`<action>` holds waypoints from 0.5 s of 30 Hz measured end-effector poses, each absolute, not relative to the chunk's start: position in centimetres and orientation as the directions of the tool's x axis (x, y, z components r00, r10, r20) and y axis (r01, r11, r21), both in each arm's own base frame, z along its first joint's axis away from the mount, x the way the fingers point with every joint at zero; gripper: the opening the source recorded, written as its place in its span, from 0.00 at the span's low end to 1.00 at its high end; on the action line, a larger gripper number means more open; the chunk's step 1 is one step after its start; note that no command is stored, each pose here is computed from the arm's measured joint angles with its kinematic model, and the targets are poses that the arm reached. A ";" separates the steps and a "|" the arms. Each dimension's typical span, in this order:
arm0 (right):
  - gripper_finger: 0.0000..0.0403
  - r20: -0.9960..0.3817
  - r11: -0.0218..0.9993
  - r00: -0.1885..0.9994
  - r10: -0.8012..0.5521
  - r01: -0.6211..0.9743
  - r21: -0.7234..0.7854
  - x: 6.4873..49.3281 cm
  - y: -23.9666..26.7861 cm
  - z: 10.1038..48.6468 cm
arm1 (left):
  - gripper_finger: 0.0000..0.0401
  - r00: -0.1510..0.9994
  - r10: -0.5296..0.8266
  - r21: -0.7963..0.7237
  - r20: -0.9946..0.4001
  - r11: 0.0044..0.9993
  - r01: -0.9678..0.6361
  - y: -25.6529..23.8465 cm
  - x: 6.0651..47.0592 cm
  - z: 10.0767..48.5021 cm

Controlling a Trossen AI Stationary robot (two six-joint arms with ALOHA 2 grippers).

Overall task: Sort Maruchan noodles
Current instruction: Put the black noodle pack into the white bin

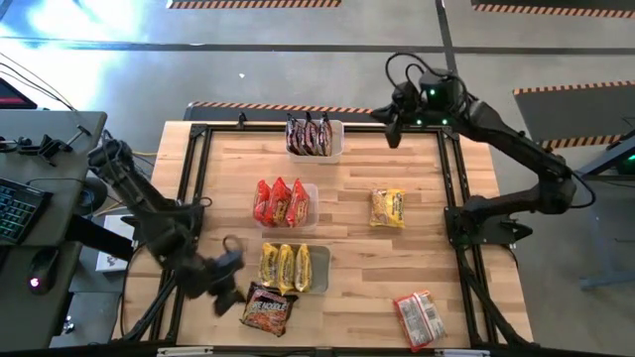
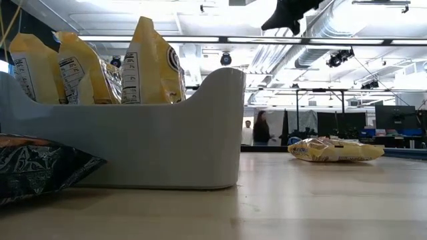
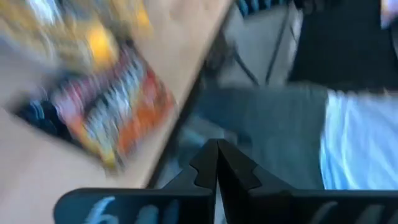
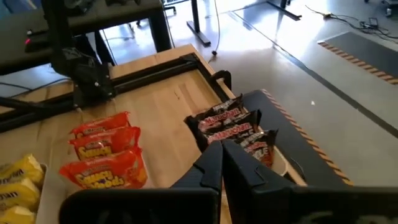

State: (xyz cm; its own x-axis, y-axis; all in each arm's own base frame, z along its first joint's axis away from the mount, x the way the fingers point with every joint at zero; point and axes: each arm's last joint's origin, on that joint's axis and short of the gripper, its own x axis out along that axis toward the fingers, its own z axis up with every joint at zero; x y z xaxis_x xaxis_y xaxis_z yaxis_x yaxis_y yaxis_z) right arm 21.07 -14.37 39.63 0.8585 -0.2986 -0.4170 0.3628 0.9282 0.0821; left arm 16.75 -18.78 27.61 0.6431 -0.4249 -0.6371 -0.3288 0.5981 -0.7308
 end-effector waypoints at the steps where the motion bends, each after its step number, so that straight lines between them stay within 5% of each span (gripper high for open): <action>1: 0.00 -0.417 0.925 0.857 -0.303 0.369 0.086 21.3 -13.9 39.7 | 0.00 0.626 -0.460 -0.742 -0.630 0.594 -0.311 -19.5 16.0 27.4; 7: 0.00 -0.432 0.908 0.835 -0.340 0.411 0.080 22.6 -11.6 39.7 | 0.01 0.622 -0.495 -0.780 -0.607 0.523 -0.345 -22.3 12.6 25.4; 15: 0.00 -0.440 0.916 0.835 -0.330 0.397 0.067 23.0 -10.6 39.6 | 0.01 0.784 -0.295 -0.818 -0.546 0.391 -0.422 -20.6 11.7 19.7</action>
State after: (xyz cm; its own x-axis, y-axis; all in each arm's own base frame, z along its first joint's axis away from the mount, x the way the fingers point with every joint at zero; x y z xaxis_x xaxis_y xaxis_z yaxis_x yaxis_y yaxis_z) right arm 23.04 -10.62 39.59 0.8353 -0.3296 -0.4401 0.3966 0.9155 0.0670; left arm 11.65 -20.56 19.66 0.7841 -0.2947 -0.5462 -0.4224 0.3913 -0.8176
